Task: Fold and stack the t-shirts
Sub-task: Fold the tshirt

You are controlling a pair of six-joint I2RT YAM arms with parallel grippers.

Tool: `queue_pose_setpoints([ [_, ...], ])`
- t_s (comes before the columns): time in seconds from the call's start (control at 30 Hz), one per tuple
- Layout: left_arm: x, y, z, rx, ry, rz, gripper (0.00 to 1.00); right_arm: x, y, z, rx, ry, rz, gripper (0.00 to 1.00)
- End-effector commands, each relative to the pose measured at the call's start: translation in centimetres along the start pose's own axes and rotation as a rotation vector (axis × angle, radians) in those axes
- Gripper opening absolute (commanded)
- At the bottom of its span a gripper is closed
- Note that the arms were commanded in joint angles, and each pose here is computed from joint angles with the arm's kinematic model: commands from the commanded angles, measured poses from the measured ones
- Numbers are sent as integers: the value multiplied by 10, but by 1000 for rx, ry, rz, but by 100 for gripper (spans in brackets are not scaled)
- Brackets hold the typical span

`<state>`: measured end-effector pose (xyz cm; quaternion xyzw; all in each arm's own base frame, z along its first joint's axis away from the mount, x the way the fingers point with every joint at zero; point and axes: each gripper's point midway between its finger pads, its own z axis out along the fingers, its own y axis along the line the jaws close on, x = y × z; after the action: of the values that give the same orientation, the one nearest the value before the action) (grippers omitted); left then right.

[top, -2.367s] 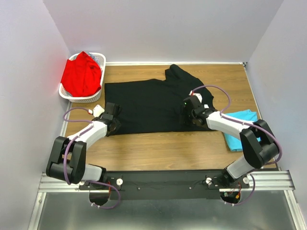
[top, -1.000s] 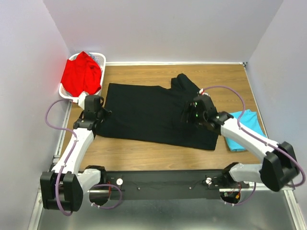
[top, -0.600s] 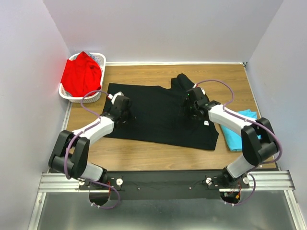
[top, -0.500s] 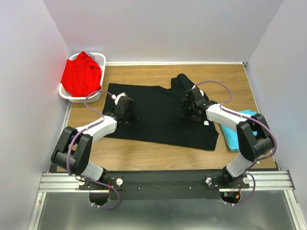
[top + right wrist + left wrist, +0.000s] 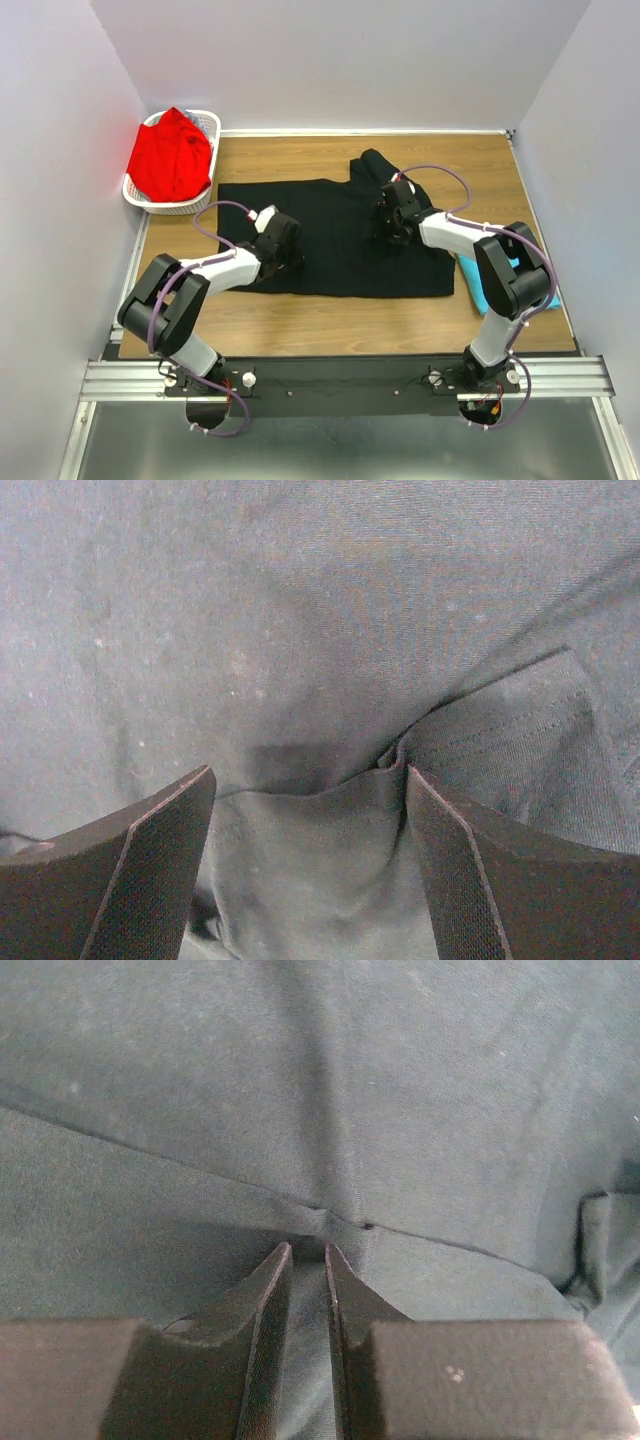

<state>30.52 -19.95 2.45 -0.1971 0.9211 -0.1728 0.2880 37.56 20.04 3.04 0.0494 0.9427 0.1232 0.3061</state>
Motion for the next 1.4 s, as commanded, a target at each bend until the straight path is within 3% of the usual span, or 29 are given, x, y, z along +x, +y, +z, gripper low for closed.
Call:
queue_pose_setpoints([
  [0.0,45,26,-5,-84,104,-13,28,31,-11,5,11,78,0,83],
  [0.3,58,47,-35,-105,128,-22,28,65,-38,-33,40,74,67,83],
  [0.53,41,42,-54,-93,77,-19,31,53,-31,-55,-11,15,86,84],
  [0.7,-19,27,-59,-88,-50,-4,34,-1,-9,-66,-46,-101,61,87],
  [0.8,-82,28,-64,-139,-184,-41,36,-53,-6,-70,-54,-189,66,87],
  [0.97,-171,41,-58,-275,-352,-83,37,-120,-28,-30,-24,-216,104,86],
  [1.13,-212,42,-21,-381,-344,-62,36,-197,-48,8,36,-309,80,82],
  [1.17,-212,44,-9,-398,-318,-44,36,-192,-58,32,68,-277,58,77],
  [1.27,-225,38,3,-387,-307,-45,36,-221,-58,47,77,-322,12,72],
  [1.37,-229,33,11,-375,-289,-22,35,-217,-62,80,85,-294,-14,69],
])
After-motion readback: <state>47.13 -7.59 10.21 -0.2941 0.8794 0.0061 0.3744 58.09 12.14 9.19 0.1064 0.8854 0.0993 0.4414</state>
